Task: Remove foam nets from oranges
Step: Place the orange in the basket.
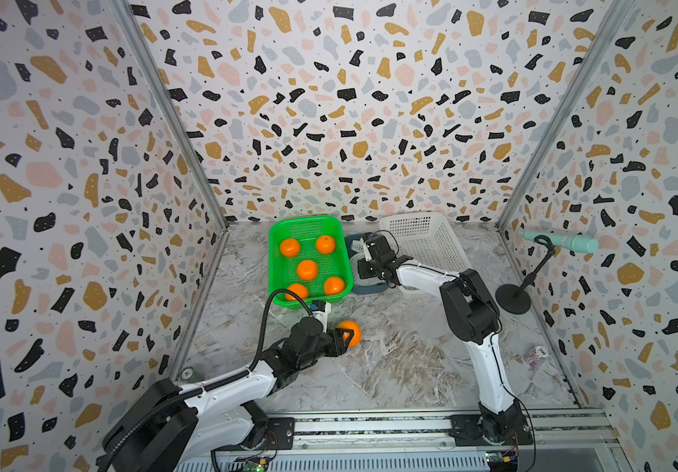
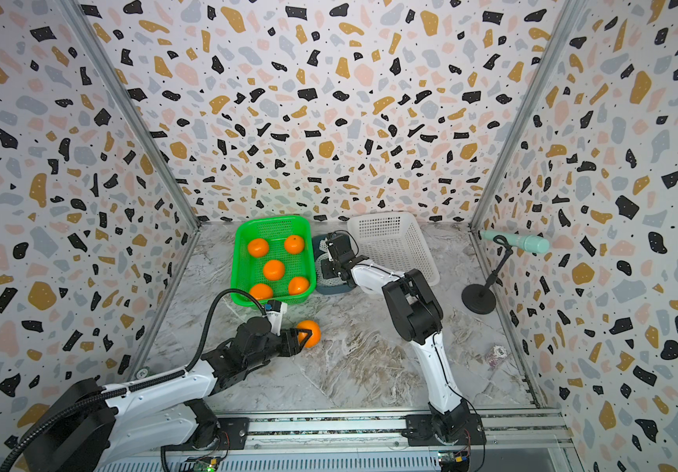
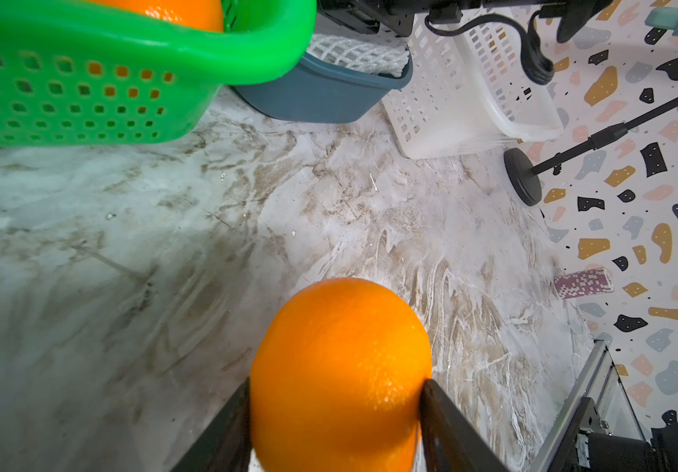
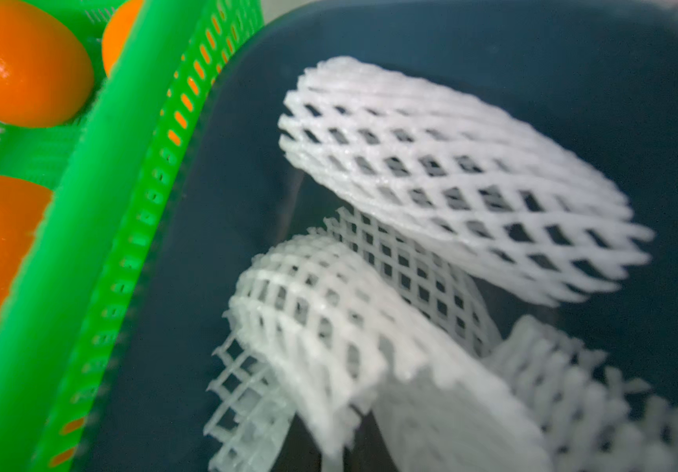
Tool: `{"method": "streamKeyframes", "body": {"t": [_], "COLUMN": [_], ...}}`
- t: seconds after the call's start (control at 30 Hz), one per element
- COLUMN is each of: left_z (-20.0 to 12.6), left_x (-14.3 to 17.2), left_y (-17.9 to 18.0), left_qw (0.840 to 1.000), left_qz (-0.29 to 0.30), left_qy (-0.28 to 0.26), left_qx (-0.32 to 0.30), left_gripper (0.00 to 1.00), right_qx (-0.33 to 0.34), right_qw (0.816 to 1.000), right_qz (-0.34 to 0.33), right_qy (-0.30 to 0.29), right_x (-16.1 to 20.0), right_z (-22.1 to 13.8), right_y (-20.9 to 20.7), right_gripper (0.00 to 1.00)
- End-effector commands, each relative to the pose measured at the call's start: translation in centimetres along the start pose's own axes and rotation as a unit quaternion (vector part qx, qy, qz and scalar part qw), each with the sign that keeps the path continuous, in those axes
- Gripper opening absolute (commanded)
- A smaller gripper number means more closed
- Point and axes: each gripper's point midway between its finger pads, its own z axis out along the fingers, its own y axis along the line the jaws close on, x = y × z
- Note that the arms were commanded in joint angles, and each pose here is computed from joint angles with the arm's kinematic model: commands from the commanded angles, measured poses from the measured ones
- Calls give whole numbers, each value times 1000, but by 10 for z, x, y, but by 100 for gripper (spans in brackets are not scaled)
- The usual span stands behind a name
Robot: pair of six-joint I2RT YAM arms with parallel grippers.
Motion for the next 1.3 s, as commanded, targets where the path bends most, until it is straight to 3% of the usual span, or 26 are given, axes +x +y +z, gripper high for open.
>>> {"method": "streamKeyframes", "body": {"t": [0.0,0.1,0.3,0.77,1.07,1.27], "left_z": [-2,-2,-4,-10,-14,-23], "left_x": [-7,-8,-9,-15,-23,-50], "left_y": [0,-1,-2,-4,-9,-25], "left_qw": [1000,1000,1000,1000,999,998], "left_qz": [4,5,7,9,8,13], "left_qy": [-13,-13,-15,-25,-31,-58], "left_qx": [-1,-1,-1,-4,-2,0], "left_gripper": [60,61,61,61,61,61], "right_qx": [-2,-7,-9,-17,-28,-34], "right_qw": [999,999,998,996,994,991], "right_qz": [-2,-3,-6,-3,-6,-6], "right_qy": [-32,-41,-55,-82,-110,-126], "right_x": [-28,-33,-40,-53,-64,-63], "right_z": [-34,-45,-65,-99,-131,-157], "right_y": [7,9,12,16,22,22], "right_gripper": [22,29,32,51,52,52]}}
